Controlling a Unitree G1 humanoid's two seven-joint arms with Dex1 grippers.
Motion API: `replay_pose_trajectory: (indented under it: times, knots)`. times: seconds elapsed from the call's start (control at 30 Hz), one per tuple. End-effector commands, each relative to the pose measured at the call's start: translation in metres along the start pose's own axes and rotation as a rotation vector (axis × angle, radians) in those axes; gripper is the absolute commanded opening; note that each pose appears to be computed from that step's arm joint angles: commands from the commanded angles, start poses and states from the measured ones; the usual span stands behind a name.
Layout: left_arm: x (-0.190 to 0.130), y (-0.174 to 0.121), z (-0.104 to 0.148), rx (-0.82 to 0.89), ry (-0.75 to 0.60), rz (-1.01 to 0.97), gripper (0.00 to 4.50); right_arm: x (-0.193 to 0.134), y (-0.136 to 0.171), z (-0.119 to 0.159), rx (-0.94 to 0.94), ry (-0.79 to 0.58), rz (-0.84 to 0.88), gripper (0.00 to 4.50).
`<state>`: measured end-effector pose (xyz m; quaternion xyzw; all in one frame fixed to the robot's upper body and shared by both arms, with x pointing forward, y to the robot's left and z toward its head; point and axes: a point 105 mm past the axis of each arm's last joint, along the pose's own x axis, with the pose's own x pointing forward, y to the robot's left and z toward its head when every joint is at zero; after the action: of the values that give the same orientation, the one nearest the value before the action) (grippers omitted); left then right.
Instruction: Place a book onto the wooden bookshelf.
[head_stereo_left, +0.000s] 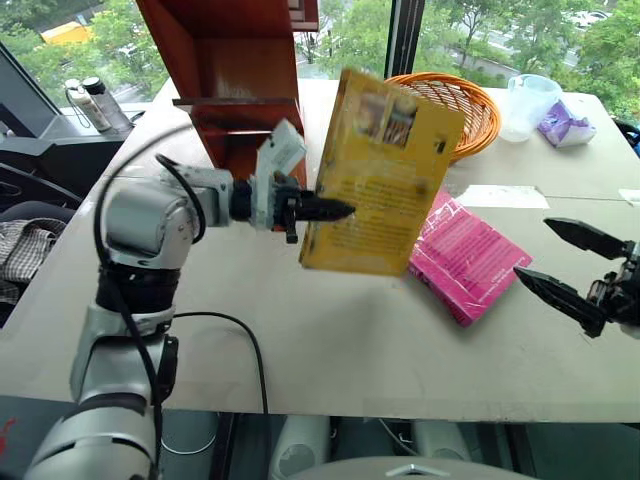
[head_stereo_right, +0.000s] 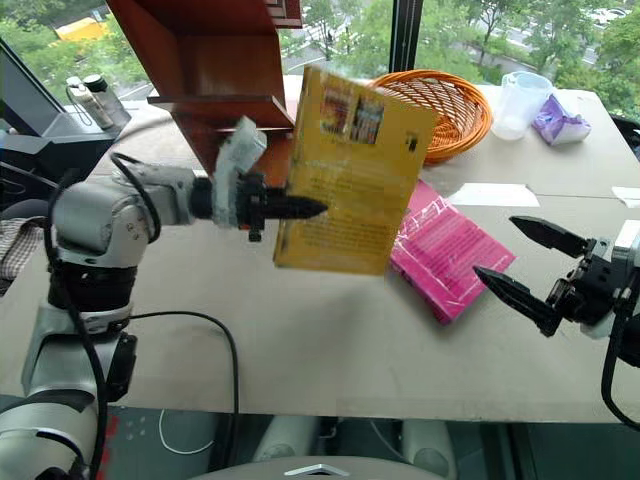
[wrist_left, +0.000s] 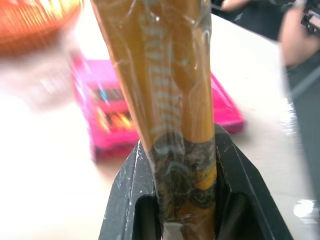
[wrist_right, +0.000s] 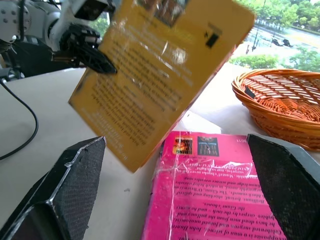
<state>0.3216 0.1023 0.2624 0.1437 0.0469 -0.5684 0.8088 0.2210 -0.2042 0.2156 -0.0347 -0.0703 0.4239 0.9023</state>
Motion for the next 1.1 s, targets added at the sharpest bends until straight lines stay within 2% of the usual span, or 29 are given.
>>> replay_pose_trajectory:
  times: [0.03, 0.1, 0.17, 0.23, 0.27, 0.33, 0.53, 0.67, 0.77, 0.93, 1.03, 1.07, 1.1]
  knots:
    - [-0.019, 0.013, 0.066, 0.452, -0.035, 0.224, 0.51, 0.005, -0.010, 0.008, -0.029, -0.053, 0.008, 4.50]
    - [-0.026, 0.019, 0.097, 0.716, 0.002, 0.327, 0.51, 0.009, -0.017, 0.013, -0.043, -0.078, 0.010, 4.50]
    - [-0.031, 0.023, 0.118, 0.872, 0.029, 0.385, 0.51, 0.013, -0.020, 0.014, -0.058, -0.088, 0.018, 4.50]
    - [-0.040, 0.033, 0.128, 0.974, 0.112, 0.440, 0.51, 0.020, -0.022, 0.017, -0.072, -0.106, 0.027, 4.50]
    - [-0.046, 0.044, 0.128, 1.015, 0.201, 0.479, 0.51, 0.022, -0.024, 0.018, -0.083, -0.117, 0.031, 4.50]
    - [-0.062, 0.067, 0.121, 1.034, 0.384, 0.551, 0.51, 0.027, -0.028, 0.020, -0.103, -0.132, 0.035, 4.50]
    - [-0.095, 0.106, 0.097, 1.009, 0.728, 0.619, 0.51, 0.031, -0.036, 0.027, -0.151, -0.166, 0.036, 4.50]
    - [-0.115, 0.128, 0.066, 0.948, 0.964, 0.599, 0.51, 0.024, -0.039, 0.049, -0.206, -0.254, -0.001, 4.50]
    - [-0.119, 0.141, 0.049, 0.941, 1.045, 0.578, 0.51, 0.021, -0.031, 0.062, -0.228, -0.304, -0.002, 4.50]
    - [-0.120, 0.153, 0.027, 0.929, 1.111, 0.536, 0.51, 0.020, -0.022, 0.066, -0.232, -0.313, -0.004, 4.50]
    - [-0.119, 0.156, 0.026, 0.929, 1.103, 0.533, 0.51, 0.021, -0.021, 0.067, -0.230, -0.315, -0.007, 4.50]
    - [-0.119, 0.154, 0.026, 0.918, 1.096, 0.521, 1.48, 0.022, -0.020, 0.068, -0.231, -0.315, -0.007, 4.50]
    - [-0.118, 0.153, 0.031, 0.916, 1.065, 0.526, 1.83, 0.022, -0.020, 0.068, -0.231, -0.314, -0.007, 4.50]
